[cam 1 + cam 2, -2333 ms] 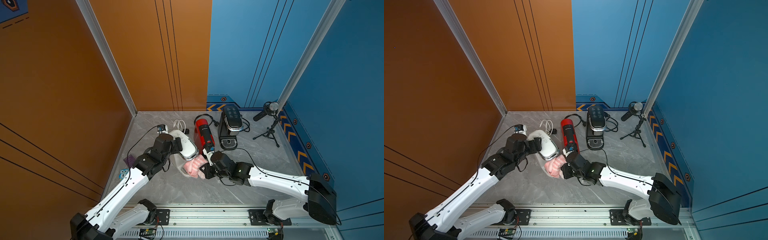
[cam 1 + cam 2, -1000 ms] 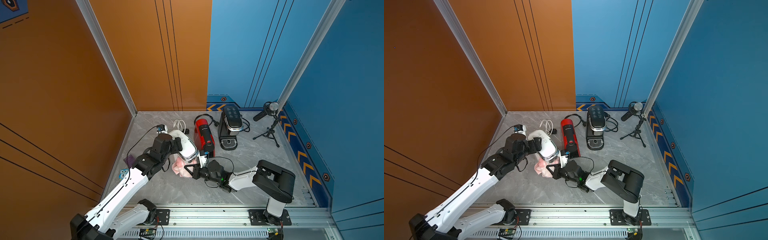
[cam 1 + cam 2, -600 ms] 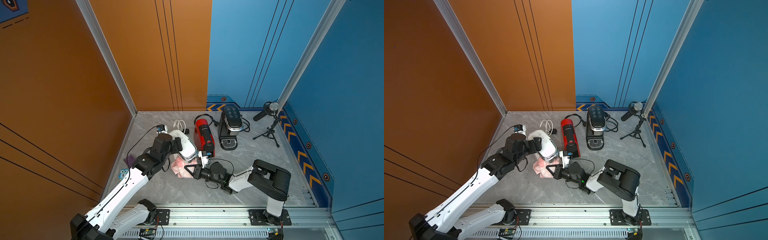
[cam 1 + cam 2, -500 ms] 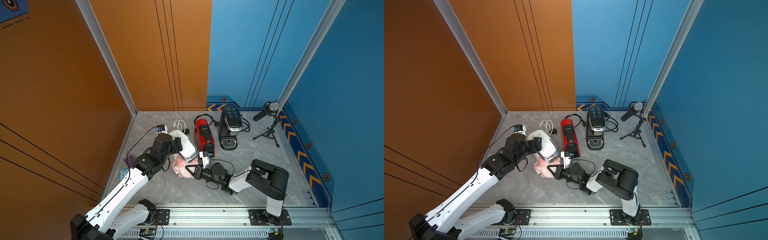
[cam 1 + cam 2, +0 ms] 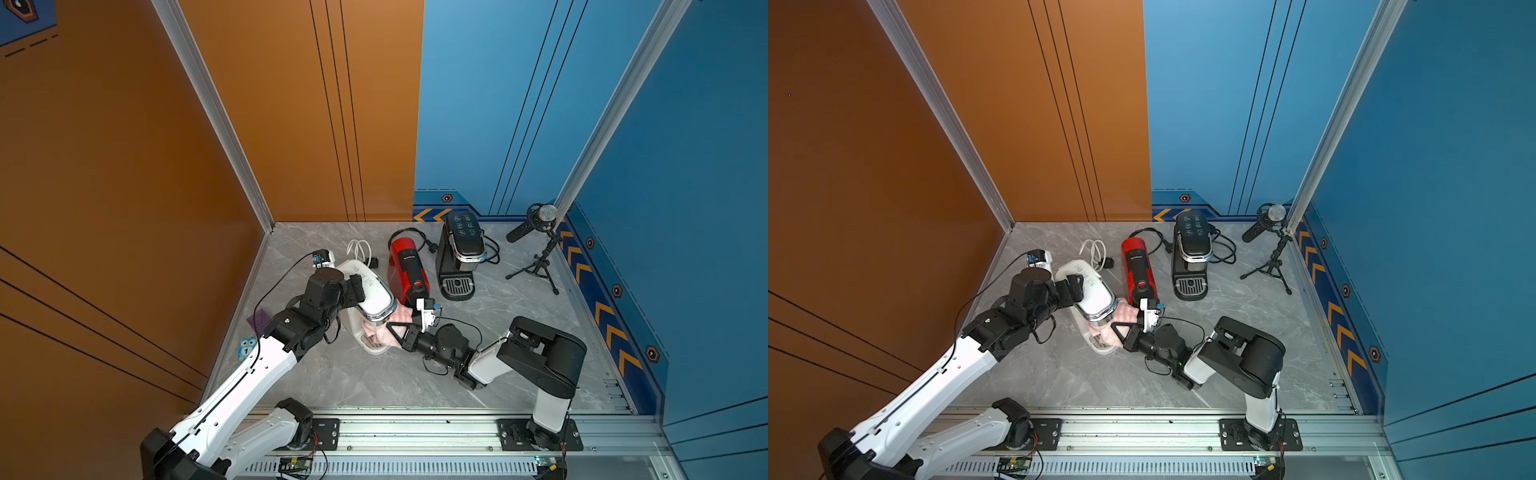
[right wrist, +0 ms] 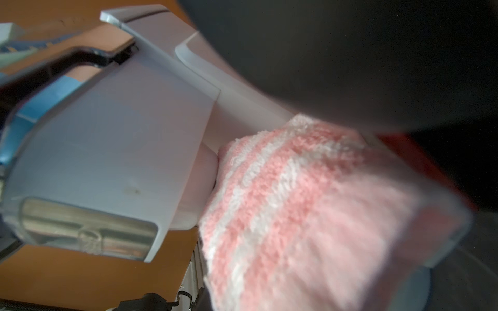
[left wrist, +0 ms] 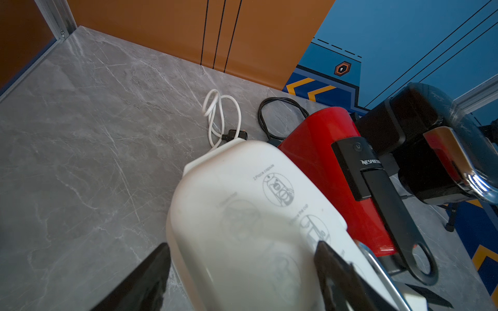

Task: Wipe the surface of a coffee machine
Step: Wipe the dirt from the surface of the coffee machine.

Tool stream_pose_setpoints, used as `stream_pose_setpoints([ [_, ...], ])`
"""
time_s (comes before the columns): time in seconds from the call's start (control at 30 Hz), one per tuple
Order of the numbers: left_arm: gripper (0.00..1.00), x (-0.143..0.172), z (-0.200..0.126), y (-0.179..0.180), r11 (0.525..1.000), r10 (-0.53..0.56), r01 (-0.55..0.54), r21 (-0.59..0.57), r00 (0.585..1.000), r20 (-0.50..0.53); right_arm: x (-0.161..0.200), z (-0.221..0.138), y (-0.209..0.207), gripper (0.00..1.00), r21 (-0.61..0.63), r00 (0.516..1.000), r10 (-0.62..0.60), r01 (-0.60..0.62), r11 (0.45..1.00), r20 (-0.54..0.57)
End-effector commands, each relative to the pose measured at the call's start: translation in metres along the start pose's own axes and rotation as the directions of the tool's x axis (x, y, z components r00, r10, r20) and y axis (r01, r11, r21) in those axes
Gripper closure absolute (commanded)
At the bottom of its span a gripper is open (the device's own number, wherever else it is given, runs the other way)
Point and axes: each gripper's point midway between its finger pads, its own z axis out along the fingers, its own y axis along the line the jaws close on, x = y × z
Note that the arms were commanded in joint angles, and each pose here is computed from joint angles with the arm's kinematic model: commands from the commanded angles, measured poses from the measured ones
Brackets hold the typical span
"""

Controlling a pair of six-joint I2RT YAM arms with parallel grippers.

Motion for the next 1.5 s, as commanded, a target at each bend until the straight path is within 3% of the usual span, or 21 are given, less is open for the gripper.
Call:
stream_pose_setpoints([
  [0.0,0.16,0.094,0.005,0.052,0.975,0.108,-0.168,-0.146,0.93,-0.35,-0.019,-0.004,0.028,1.0,-0.077,0.998,-0.021,0.026,0.997,0.065],
  [0.2,0.16,0.094,0.006,0.053,0.975,0.107,-0.167,-0.145,0.93,-0.352,0.01,0.007,0.062,1.0,-0.136,0.996,-0.086,0.085,0.987,-0.003],
  [0.57,0.16,0.094,0.006,0.051,0.976,0.109,-0.168,-0.14,0.928,-0.356,0.051,0.03,0.076,1.0,-0.218,0.993,-0.059,0.034,0.975,-0.107],
  [0.67,0.16,0.093,0.006,0.05,0.976,0.108,-0.167,-0.14,0.929,-0.355,0.053,0.038,0.066,1.0,-0.201,0.993,-0.051,0.028,0.979,-0.11],
  [0.93,0.16,0.095,0.007,0.054,0.973,0.112,-0.176,-0.151,0.927,-0.357,0.016,0.031,0.017,1.0,-0.056,1.0,-0.002,0.002,0.998,-0.006],
  [1.1,0.16,0.093,0.007,0.054,0.973,0.107,-0.17,-0.155,0.93,-0.352,0.023,0.029,-0.008,1.0,0.034,1.0,0.01,-0.01,0.999,-0.013],
  [1.47,0.16,0.1,0.009,0.056,0.974,0.097,-0.164,-0.155,0.924,-0.369,0.029,0.062,-0.007,1.0,0.033,0.995,-0.097,0.098,0.995,-0.036],
])
